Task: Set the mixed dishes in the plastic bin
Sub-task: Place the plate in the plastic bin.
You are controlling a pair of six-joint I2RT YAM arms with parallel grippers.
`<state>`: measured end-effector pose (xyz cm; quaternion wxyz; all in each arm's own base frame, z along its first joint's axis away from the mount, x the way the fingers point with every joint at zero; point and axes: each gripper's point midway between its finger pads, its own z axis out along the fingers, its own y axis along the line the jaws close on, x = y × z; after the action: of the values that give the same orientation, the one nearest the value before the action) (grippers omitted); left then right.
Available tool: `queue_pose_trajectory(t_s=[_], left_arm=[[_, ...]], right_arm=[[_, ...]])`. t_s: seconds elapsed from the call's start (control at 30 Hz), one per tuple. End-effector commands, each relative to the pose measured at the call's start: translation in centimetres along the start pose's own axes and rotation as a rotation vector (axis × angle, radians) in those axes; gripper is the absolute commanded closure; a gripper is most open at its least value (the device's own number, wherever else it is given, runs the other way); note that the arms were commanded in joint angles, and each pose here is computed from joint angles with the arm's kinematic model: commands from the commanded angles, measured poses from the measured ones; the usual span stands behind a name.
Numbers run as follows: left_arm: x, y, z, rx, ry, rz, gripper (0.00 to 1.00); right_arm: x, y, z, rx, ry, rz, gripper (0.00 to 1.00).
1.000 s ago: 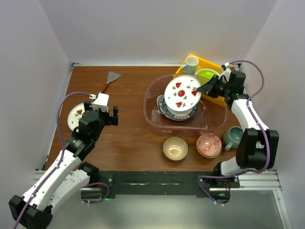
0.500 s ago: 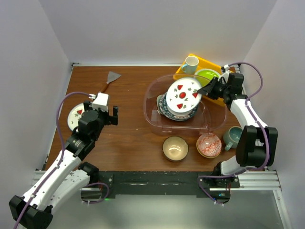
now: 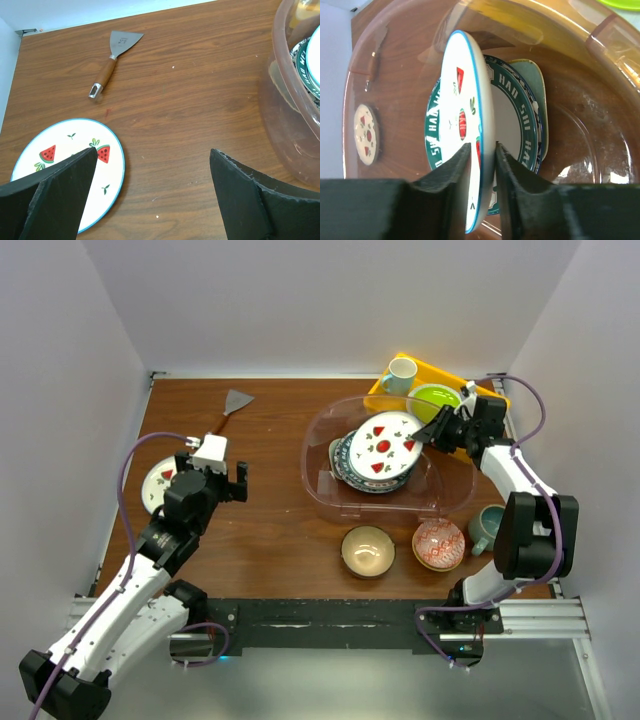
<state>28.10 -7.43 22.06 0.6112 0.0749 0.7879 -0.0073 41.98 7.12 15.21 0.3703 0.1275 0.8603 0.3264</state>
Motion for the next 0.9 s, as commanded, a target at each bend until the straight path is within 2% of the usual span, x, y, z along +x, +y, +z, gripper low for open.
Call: queue_pose_trajectory(t_s=[0.0,0.23,0.87], left_arm=[[-0.8,0.1,0.2,0.001,-0.036,0.004,0.00],[-0.9,0.1,0.1,0.003,-0.043,0.001,0.00],[-1.0,0.1,0.1,0.007,-0.046,0.002,0.00]], right_arm=[[-1.9,1.0,-0.7,-0.018,-0.056,-0.081,0.62],[-1.2,0.2,-0.7,0.043,-0.020,-0.145,0.50],[2.0,0.0,1.7,0.132,0.118,-0.346,0.38]])
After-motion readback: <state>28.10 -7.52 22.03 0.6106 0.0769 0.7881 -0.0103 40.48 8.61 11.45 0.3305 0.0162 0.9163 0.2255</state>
